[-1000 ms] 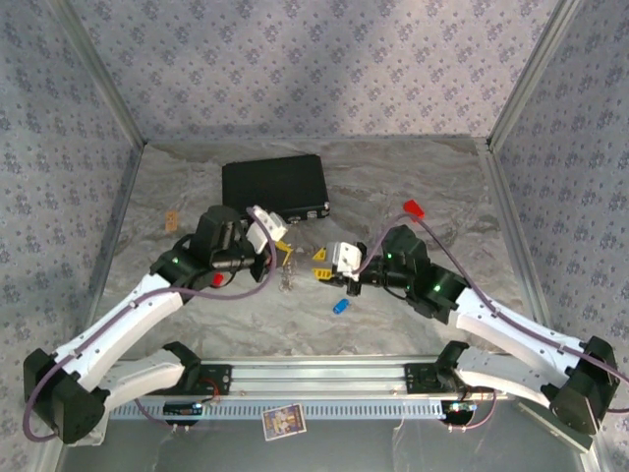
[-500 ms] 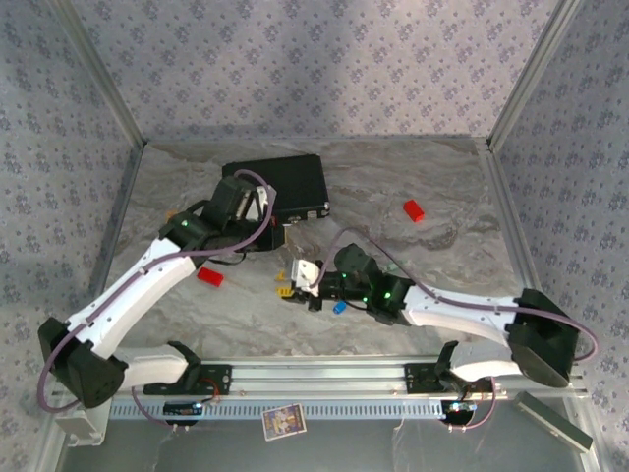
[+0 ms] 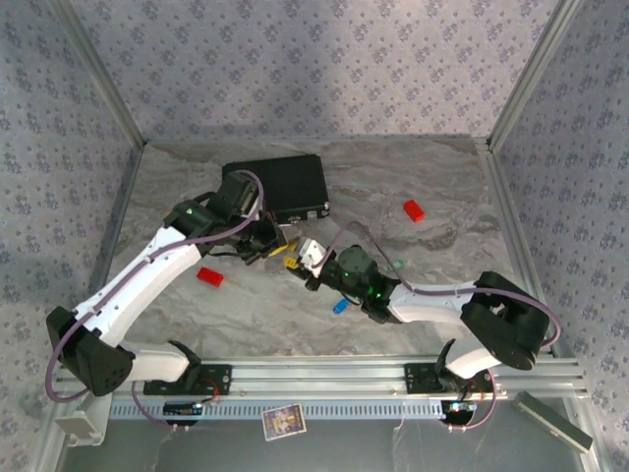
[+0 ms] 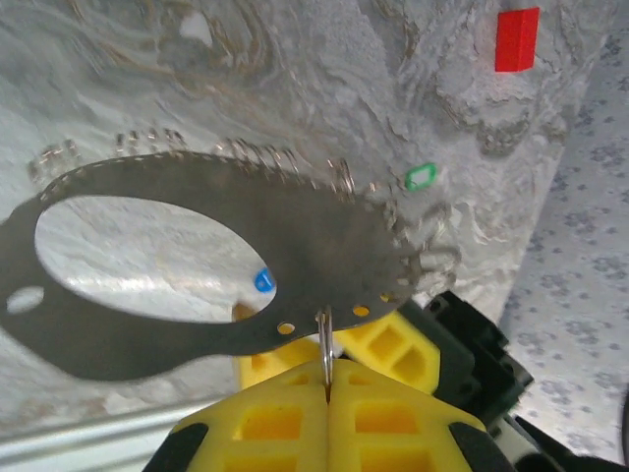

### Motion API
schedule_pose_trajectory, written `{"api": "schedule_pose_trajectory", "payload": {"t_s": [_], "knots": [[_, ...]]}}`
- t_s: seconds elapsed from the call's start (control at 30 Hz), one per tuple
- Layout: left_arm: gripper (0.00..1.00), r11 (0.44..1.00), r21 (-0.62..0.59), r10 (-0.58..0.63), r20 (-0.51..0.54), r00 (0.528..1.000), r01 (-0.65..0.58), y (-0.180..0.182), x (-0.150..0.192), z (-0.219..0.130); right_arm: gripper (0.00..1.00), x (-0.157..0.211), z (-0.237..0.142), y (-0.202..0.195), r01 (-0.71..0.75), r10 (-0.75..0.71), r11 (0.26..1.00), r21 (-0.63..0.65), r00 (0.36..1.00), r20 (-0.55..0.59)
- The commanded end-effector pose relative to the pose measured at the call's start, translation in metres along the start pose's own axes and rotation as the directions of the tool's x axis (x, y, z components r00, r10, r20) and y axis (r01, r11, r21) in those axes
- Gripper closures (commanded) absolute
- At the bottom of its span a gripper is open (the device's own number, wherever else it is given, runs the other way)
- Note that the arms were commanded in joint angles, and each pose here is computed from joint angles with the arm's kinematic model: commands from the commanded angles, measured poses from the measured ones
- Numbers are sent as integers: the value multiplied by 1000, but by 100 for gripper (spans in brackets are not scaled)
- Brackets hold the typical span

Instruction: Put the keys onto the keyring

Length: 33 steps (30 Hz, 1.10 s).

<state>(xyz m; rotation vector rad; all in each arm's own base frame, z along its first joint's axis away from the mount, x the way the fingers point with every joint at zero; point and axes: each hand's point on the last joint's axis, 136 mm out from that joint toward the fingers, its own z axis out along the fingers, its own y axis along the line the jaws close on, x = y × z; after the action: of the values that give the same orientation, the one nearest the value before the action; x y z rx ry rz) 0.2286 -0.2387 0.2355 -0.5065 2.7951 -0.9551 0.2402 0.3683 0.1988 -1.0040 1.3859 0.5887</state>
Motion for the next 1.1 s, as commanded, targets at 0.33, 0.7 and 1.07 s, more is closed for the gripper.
{"api": "schedule_pose_trajectory", "payload": {"t_s": [0.33, 0.7, 1.07], "knots": [[100, 934, -48, -357, -154, 921, 354, 9, 25, 4, 71, -13, -11, 0, 65, -69, 997, 35, 987, 144], [100, 906, -35, -423, -155, 893, 423, 14, 26, 5, 73, -16, -24, 20, 129, -116, 990, -55, 975, 191], [100, 895, -44, -446, -124, 886, 444, 29, 22, 1, 75, -12, -28, 26, 141, -129, 987, -77, 981, 148]]}}
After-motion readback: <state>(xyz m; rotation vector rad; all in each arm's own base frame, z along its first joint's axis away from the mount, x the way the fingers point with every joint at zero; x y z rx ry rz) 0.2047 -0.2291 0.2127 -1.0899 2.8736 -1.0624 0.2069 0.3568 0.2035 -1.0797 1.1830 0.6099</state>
